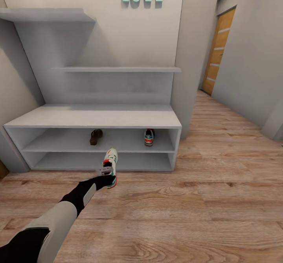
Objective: Pick up the two gym shoes and the two sandals from the corridor floor and place them onto the hallstand (shoe rack) in the corridor, making sure they are on the rack and not on the floor. Arrange them so the two gym shoes are next to each other and the two sandals are next to each other.
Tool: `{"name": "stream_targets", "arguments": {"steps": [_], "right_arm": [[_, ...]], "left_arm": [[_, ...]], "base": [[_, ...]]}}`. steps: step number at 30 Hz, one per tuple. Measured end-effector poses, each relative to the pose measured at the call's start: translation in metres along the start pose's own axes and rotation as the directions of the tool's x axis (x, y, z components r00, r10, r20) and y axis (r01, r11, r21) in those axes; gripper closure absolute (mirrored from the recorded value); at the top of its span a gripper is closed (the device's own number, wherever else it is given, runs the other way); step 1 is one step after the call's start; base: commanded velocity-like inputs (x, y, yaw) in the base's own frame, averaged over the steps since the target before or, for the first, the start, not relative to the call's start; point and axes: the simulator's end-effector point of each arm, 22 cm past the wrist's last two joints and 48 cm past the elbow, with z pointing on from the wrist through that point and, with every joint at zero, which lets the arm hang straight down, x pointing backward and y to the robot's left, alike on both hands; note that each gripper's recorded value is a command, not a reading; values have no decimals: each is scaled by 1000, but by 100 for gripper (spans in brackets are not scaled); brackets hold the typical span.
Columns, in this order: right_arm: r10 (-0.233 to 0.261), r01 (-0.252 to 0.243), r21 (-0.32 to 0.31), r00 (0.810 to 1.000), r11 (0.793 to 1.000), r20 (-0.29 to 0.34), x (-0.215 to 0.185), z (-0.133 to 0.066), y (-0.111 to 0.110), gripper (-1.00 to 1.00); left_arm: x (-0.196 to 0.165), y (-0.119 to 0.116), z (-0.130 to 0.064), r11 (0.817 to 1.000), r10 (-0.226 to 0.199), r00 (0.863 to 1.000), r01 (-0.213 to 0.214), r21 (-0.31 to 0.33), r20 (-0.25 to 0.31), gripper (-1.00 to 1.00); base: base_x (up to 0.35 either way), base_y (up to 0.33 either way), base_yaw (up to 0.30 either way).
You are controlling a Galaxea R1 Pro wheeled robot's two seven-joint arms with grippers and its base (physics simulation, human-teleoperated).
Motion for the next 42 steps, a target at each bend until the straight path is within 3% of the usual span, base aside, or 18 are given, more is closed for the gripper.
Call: {"name": "stream_targets", "arguments": {"steps": [2, 4, 8, 12, 26, 28, 31, 35, 42], "right_arm": [[8, -9, 40, 999, 999, 38, -30, -6, -26, 100], [9, -12, 57, 998, 998, 60, -47, -10, -37, 100], [1, -8, 84, 996, 996, 85, -65, -15, -51, 100], [-43, 29, 155, 996, 988, 84, -68, -17, -67, 100], [-95, 83, 204, 994, 975, 47, -49, 2, -69, 100], [-102, 92, 211, 994, 973, 40, -45, 5, -69, 100], [-114, 104, 221, 993, 970, 31, -40, 10, -69, 100], [-123, 115, 230, 992, 967, 23, -36, 14, -70, 100], [-127, 118, 232, 992, 965, 20, -35, 15, -70, 100]], "left_arm": [[11, -3, 0, 1000, -9, 999, 9, 3, -54, 100], [13, -4, -1, 1000, -11, 998, 11, 4, -69, 100], [7, -6, -2, 1000, -8, 998, 8, 8, -68, 100], [4, -6, -2, 1000, -6, 998, 7, 9, -64, 100], [41, 4, 21, 1000, -15, 991, 15, -4, -132, 100], [51, 7, 24, 1000, -7, 986, 5, -11, -166, 100], [57, 9, 26, 998, 37, 974, -47, -36, -223, 100], [46, 4, 28, 995, 71, 970, -86, -56, -233, 100], [27, -21, 23, 994, 89, 965, -103, -44, -245, 100]], "base": [[0, 0, 0], [0, 0, 0], [0, 0, 0], [0, 0, 0], [0, 0, 0], [0, 0, 0], [0, 0, 0], [0, 0, 0], [0, 0, 0]]}}
